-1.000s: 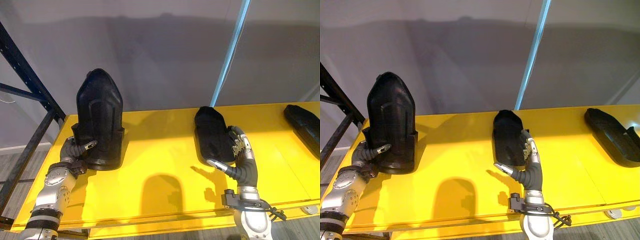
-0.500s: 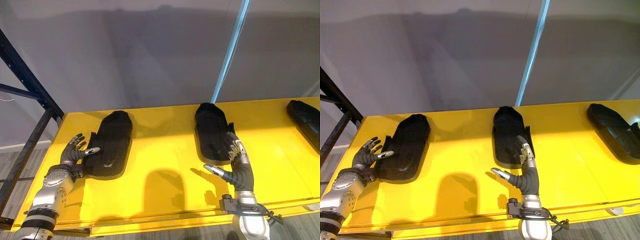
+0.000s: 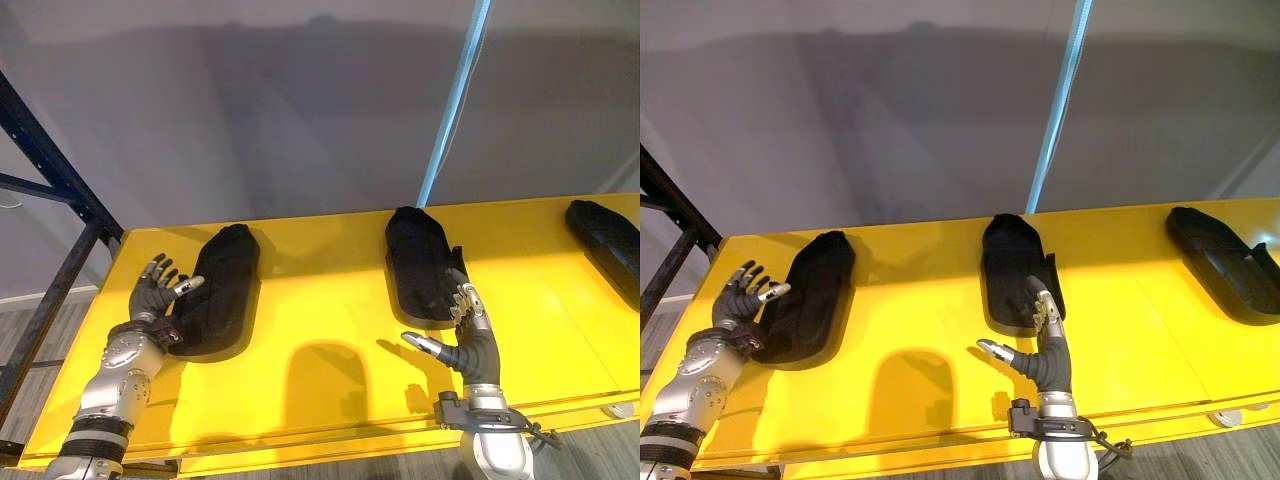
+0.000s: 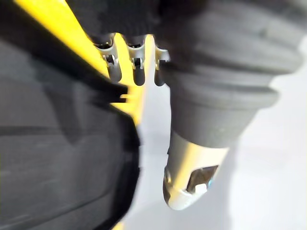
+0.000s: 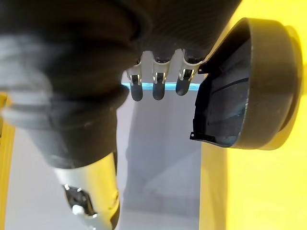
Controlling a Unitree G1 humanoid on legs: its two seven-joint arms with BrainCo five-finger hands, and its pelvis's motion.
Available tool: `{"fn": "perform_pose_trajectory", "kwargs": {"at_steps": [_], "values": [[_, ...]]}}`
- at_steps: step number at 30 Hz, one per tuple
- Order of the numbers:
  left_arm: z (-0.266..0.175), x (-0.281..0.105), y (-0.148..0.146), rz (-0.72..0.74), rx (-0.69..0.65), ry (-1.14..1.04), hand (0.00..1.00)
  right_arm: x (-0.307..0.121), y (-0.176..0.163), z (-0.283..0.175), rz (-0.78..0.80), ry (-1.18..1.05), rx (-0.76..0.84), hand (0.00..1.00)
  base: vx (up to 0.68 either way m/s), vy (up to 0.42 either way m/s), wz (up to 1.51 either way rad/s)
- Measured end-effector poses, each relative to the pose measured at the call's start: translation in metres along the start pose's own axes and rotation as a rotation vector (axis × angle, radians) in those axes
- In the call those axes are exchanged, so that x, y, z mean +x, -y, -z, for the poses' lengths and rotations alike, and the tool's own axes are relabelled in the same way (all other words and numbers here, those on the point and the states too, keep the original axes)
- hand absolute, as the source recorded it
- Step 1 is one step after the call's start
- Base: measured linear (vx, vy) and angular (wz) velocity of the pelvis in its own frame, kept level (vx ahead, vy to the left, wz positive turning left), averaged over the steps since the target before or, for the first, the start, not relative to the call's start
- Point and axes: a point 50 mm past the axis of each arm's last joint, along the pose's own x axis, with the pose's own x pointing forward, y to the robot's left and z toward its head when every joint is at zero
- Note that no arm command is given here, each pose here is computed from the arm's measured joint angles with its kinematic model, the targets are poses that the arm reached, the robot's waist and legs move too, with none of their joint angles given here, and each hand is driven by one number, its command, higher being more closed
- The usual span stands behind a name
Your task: Walk over and take plastic housings, then place them on the shelf
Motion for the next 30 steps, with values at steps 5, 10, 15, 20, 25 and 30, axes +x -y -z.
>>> {"fn": "perform_pose_trajectory", "kwargs": {"at_steps": [5,10,15,20,25,30], "values": [[-0.021,0.003,-0.015,-0.096,0.0,0.088,0.0,-0.004,-0.002,0.009,-0.029,-0.048,0.0,0.0,0.0,0.004,0.02],[-0.04,-0.001,-0.025,-0.199,0.144,0.199,0.0,-0.004,-0.002,0.009,-0.014,-0.047,0.014,0.0,0.0,0.003,0.01],[-0.064,-0.076,0.01,-0.328,0.102,0.603,0.0,0.0,0.015,0.006,0.067,-0.01,-0.039,0.0,0.02,0.01,0.01],[-0.046,-0.159,0.044,-0.372,-0.025,0.688,0.0,0.003,0.046,-0.007,0.259,0.091,-0.101,0.0,-0.01,0.004,-0.04],[-0.055,-0.169,0.057,-0.328,-0.034,0.8,0.0,0.024,0.048,-0.03,0.283,0.267,-0.121,0.0,-0.16,0.025,-1.02],[-0.045,-0.165,0.088,-0.196,-0.026,0.767,0.0,0.001,0.059,-0.03,0.323,0.239,-0.165,0.0,-0.27,0.265,-1.49]]}}
